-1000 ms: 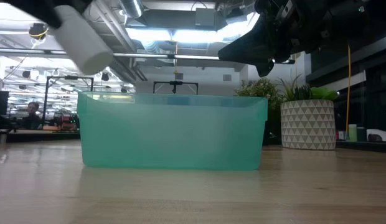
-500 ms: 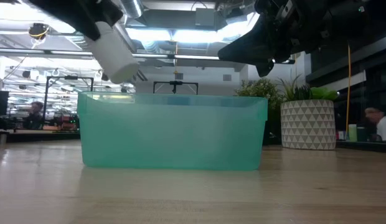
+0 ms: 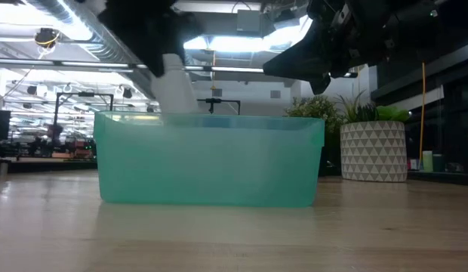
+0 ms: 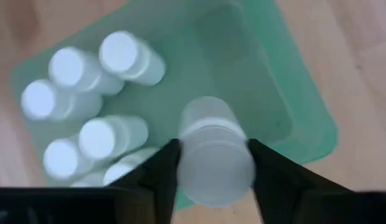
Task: Pick and place pill bottles into a basket
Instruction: Put the white pill bottle into the green bin
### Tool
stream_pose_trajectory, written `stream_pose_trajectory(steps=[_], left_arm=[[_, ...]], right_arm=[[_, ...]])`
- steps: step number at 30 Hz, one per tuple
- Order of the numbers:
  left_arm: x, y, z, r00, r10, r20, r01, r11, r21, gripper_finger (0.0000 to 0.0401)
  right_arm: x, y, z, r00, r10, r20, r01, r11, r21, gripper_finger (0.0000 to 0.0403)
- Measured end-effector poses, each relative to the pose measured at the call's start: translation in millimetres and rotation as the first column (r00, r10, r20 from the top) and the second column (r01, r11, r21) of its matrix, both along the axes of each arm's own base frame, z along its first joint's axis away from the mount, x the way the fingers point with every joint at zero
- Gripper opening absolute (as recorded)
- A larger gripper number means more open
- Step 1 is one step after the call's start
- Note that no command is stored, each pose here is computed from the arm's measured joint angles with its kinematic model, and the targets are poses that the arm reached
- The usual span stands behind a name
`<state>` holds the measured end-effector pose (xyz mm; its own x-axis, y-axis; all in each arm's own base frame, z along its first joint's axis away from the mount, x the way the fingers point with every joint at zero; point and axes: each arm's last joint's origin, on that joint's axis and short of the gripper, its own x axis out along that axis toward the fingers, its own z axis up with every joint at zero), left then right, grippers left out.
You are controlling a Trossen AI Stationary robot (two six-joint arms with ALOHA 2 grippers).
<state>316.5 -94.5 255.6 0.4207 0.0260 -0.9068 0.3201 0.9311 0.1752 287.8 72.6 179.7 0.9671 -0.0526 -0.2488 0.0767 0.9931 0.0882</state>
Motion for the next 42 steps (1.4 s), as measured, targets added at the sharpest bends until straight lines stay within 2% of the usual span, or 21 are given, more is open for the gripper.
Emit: stream_pose_trajectory(steps=[9, 16, 38, 42], left_arm=[[27, 11, -16, 0.997, -0.068, -0.034, 0.069, 0.997, 0.038, 0.0158], [44, 25, -37, 0.996, -0.071, -0.053, 0.07, 0.997, -0.012, 0.0158], [43, 32, -50, 0.995, -0.043, -0.092, 0.046, 0.998, 0.031, 0.0159], [44, 32, -50, 0.996, -0.033, -0.088, 0.038, 0.998, 0.058, 0.0172]], right_arm=[[0, 0, 0, 1.0, 0.0, -0.001, 0.0, 1.0, -0.001, 0.0007], [0, 0, -1, 1.0, 0.0, -0.009, 0.0, 1.0, -0.005, 0.0007], [0, 0, -1, 1.0, 0.001, -0.015, -0.001, 1.0, -0.006, 0.0007], [0, 0, -1, 1.0, 0.001, -0.015, -0.001, 1.0, -0.006, 0.0007]])
